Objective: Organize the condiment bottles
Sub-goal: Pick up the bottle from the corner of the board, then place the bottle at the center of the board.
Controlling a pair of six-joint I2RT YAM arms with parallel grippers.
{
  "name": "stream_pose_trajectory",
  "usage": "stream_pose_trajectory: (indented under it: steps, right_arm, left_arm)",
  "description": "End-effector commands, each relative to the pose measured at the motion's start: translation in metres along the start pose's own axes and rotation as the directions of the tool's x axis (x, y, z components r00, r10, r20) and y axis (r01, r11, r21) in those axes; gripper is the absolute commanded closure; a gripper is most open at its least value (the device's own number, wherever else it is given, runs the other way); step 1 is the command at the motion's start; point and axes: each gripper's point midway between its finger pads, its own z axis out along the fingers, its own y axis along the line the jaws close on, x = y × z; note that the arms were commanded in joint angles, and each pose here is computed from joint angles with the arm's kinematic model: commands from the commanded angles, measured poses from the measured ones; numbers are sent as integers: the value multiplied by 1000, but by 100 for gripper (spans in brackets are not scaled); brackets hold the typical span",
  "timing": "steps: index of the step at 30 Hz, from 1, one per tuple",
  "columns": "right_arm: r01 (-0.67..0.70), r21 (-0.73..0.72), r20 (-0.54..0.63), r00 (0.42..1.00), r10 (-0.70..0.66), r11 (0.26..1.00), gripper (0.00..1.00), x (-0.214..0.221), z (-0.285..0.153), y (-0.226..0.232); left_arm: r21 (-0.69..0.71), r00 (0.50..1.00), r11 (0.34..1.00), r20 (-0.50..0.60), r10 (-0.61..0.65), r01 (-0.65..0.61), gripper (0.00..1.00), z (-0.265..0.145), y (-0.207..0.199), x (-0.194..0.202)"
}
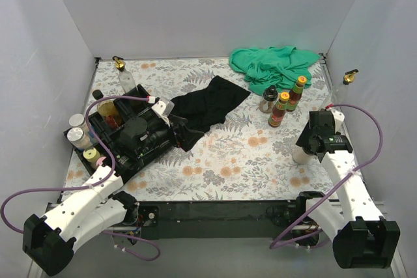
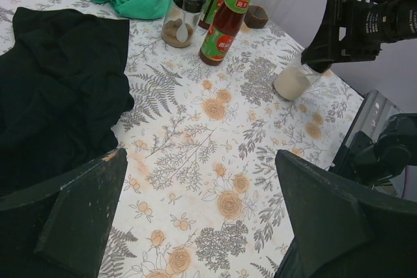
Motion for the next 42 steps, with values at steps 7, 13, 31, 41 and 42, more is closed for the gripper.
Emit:
stream_pose_trajectory:
  steps: [7,13,31,41,42]
  right_arm:
    - [386,-503,162,921,-354,774,73,26,-61,128]
    - [469,-626,207,870,-447,622,72,70,-94,178]
    - [573,-659,340,805,-487,487,1,105,-169,215]
    - [413,-764,362,910,-200,496,4,42,-219,159]
    - [376,-788,352,925,-144,488,4,33,-227,150]
  left_arm:
    - [-72,997,996,62,-49,53,2,-18,-3,-33]
    - [-161,965,957,140,-221,242,2,-43,-6,-63]
    - [-260,957,921,57,-284,289,2,-69,-6,-56]
    - [-211,910,905,-116,-398,369,2,-18,-16,-20]
    - [-226,914,905,-109,-392,361,2,-14,-14,-19]
